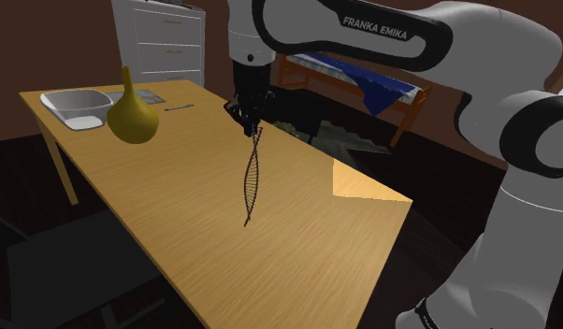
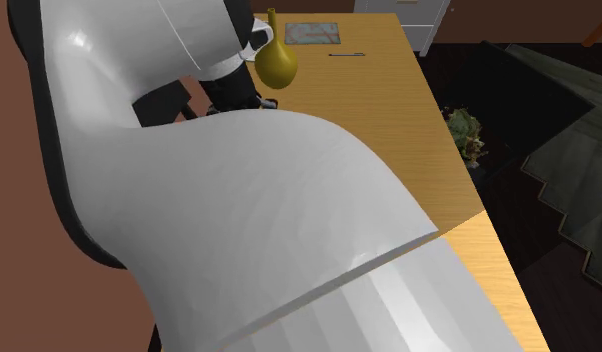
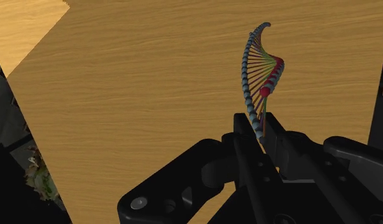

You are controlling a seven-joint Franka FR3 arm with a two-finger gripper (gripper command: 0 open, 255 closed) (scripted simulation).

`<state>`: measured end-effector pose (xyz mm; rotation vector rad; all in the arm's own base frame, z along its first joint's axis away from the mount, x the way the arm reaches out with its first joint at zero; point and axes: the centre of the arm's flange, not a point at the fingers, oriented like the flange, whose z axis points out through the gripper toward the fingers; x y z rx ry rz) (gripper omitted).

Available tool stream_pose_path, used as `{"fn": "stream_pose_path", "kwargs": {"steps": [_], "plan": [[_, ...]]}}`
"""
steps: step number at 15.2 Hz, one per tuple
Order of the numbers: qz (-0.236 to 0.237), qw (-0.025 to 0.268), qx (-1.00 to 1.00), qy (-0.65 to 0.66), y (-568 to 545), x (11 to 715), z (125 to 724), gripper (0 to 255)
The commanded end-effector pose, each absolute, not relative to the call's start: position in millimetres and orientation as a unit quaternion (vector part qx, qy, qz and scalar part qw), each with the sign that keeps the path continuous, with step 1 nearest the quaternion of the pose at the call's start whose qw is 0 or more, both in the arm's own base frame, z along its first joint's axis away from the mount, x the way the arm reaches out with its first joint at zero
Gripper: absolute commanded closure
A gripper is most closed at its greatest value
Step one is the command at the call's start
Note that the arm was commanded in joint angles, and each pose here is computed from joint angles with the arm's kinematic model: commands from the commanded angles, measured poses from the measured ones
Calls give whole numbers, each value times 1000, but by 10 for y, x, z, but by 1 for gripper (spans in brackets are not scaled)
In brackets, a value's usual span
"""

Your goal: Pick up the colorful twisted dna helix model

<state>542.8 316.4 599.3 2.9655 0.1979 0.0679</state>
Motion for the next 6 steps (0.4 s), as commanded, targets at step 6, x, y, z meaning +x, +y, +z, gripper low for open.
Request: {"fn": "stream_pose_path", "kwargs": {"steps": [6], "plan": [[23,84,994,66,3168,5428,6273,255]]}}
